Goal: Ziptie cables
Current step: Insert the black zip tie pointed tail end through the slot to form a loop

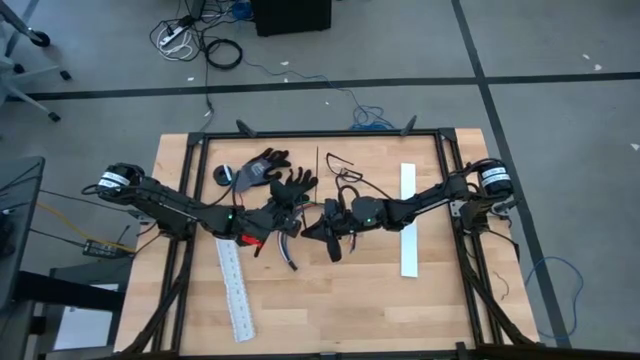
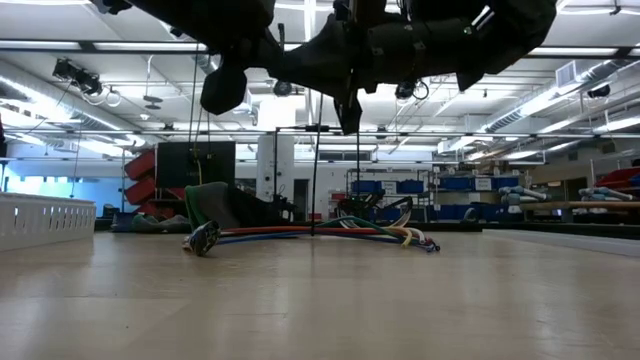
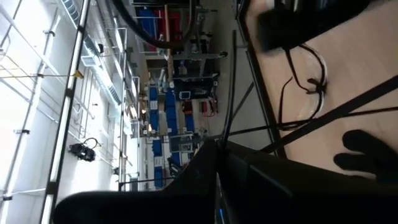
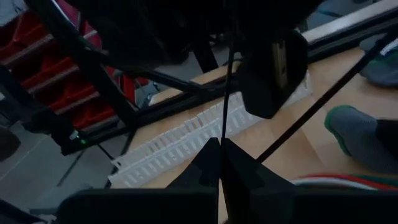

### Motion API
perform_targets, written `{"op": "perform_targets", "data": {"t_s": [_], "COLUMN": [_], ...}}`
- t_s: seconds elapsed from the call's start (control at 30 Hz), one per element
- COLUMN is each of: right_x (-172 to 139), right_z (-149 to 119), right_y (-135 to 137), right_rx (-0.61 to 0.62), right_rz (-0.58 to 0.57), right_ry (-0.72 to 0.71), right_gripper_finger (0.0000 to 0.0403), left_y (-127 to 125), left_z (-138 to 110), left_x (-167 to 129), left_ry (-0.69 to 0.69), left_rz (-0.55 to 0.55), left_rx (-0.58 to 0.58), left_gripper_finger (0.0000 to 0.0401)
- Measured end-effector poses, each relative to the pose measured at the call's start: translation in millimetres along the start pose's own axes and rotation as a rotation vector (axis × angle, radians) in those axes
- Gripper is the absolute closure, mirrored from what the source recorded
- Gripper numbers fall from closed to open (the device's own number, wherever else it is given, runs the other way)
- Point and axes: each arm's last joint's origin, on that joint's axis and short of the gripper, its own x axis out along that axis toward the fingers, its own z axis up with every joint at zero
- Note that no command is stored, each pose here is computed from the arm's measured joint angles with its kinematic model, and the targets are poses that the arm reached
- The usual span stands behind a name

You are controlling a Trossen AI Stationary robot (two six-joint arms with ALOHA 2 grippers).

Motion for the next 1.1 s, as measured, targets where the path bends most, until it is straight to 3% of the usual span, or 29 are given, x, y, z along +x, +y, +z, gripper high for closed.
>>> {"op": "perform_targets", "data": {"t_s": [1.1], "right_x": [-0.1], "right_z": [1.8], "right_y": [3.3], "right_rx": [-0.027], "right_rz": [0.058], "right_ry": [-0.009], "right_gripper_finger": [0.0403], "left_y": [0.2], "left_z": [4.9], "left_x": [-7.8], "left_ry": [-0.013], "left_rz": [0.012], "left_rx": [0.014], "left_gripper_finger": [0.0401]}}
